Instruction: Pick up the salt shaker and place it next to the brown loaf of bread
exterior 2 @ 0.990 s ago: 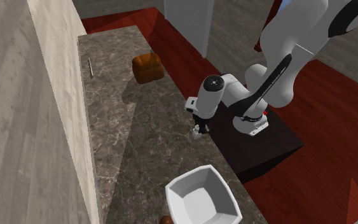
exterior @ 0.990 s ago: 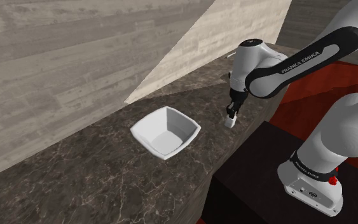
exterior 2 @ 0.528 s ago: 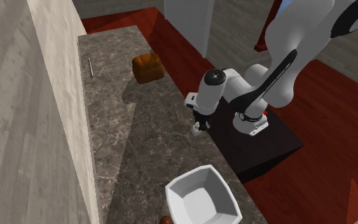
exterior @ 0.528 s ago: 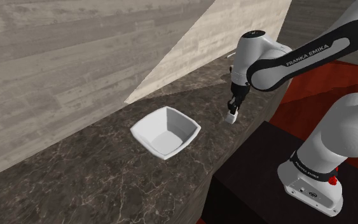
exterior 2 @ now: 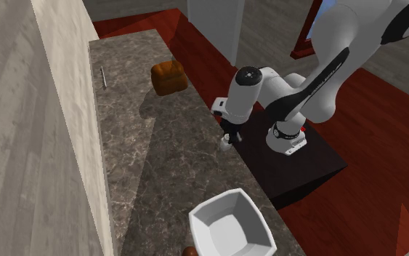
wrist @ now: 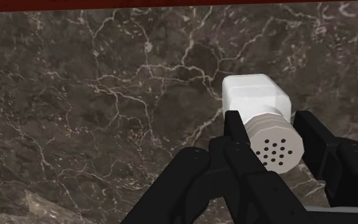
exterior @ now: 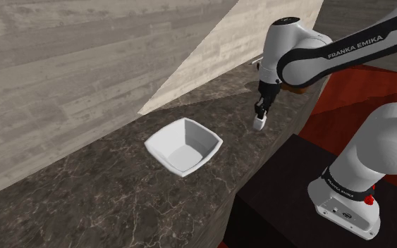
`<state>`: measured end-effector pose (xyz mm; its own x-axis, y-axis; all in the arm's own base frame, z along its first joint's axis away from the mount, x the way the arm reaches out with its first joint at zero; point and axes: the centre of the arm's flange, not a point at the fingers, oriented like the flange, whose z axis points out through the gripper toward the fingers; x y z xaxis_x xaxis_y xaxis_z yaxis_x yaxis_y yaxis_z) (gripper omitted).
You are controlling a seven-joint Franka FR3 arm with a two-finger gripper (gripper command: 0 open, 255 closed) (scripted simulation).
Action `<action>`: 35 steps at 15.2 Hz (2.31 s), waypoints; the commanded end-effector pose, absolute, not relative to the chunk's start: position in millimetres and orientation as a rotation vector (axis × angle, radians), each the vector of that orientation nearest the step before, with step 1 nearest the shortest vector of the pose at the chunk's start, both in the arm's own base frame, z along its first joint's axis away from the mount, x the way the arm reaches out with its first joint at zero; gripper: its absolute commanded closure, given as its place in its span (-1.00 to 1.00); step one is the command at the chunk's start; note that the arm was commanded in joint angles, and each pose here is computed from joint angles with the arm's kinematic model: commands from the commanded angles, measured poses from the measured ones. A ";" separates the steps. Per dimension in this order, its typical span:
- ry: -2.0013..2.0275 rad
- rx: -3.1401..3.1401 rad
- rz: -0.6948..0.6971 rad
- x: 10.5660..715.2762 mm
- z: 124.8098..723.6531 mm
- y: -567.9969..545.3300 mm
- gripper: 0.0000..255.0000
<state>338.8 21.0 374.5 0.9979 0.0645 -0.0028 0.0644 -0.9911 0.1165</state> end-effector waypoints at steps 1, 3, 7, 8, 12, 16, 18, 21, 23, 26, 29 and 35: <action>0.098 3.023 0.001 338.3 385.1 20.3 1.00; 0.098 3.023 0.001 338.3 395.7 20.3 1.00; 0.098 3.023 0.001 338.3 416.8 20.3 1.00; 0.098 3.023 0.001 338.3 422.1 20.3 1.00; 0.098 3.023 0.001 338.3 443.2 20.3 1.00; 0.098 3.023 0.001 338.3 464.3 20.3 1.00; 0.098 3.023 0.001 338.3 474.9 20.3 1.00; 0.098 3.023 0.001 338.3 490.7 20.3 1.00; 0.098 3.023 0.001 338.3 501.3 20.3 1.00; 0.098 3.023 0.001 338.3 517.1 20.3 1.00; 0.098 3.023 0.001 338.3 533.0 20.3 1.00; 0.098 3.023 0.001 343.6 544.2 -18.9 1.00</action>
<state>341.7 -5.4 542.6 0.9980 0.0637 -0.0028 0.0636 -0.9912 0.1160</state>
